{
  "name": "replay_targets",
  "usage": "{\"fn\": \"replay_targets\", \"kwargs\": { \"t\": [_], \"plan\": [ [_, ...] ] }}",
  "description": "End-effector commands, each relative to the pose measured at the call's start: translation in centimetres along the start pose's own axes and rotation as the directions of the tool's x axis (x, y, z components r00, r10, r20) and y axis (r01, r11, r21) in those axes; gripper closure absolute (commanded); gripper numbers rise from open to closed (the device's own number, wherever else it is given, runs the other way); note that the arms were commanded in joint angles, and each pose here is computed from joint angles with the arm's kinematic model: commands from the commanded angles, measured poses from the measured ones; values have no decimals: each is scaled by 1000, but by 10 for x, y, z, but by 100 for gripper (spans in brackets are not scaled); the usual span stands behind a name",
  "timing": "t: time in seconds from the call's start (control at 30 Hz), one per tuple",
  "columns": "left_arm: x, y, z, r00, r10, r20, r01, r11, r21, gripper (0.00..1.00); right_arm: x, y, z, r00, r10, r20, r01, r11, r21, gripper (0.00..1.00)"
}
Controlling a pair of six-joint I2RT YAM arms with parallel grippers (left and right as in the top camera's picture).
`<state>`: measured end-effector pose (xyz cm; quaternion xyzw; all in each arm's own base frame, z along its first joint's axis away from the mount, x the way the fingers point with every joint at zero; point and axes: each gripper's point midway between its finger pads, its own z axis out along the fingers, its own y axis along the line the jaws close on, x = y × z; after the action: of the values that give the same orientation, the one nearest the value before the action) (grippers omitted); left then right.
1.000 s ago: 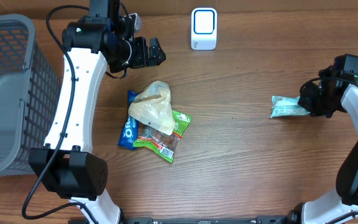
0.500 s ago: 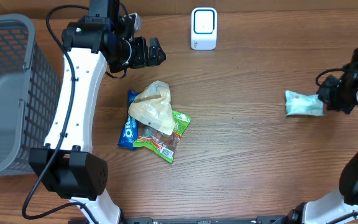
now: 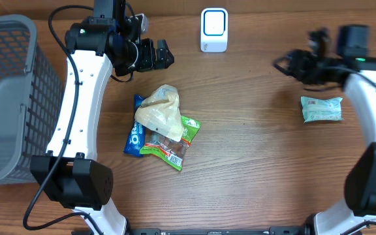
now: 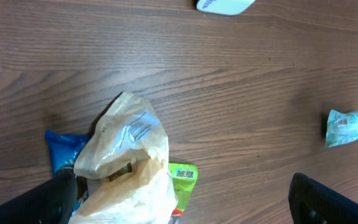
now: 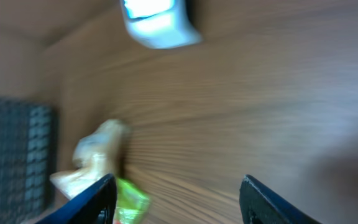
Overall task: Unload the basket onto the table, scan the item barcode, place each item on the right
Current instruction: 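Reach the right gripper to the bread bag and grasp it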
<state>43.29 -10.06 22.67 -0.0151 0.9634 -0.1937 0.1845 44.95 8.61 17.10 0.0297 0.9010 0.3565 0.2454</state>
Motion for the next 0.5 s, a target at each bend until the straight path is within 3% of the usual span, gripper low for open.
{"fn": "replay_targets", "kwargs": {
  "t": [0.0, 0.07, 0.2, 0.47],
  "plan": [
    [-4, -4, -3, 1000, 18, 16, -18, 1000, 1, 0, 24, 66, 48, 998, 7, -69, -13, 996, -86, 36],
    [-4, -4, -3, 1000, 18, 16, -18, 1000, 1, 0, 31, 80, 72, 998, 28, -63, -31, 998, -53, 33],
    [-4, -4, -3, 1000, 18, 16, -18, 1000, 1, 0, 61, 126, 136, 993, 42, -107, -56, 990, -131, 27],
    [-4, -4, -3, 1000, 18, 16, -18, 1000, 1, 0, 126, 126, 220, 970, 70, -231, -105, 984, -143, 21]
  ]
}}
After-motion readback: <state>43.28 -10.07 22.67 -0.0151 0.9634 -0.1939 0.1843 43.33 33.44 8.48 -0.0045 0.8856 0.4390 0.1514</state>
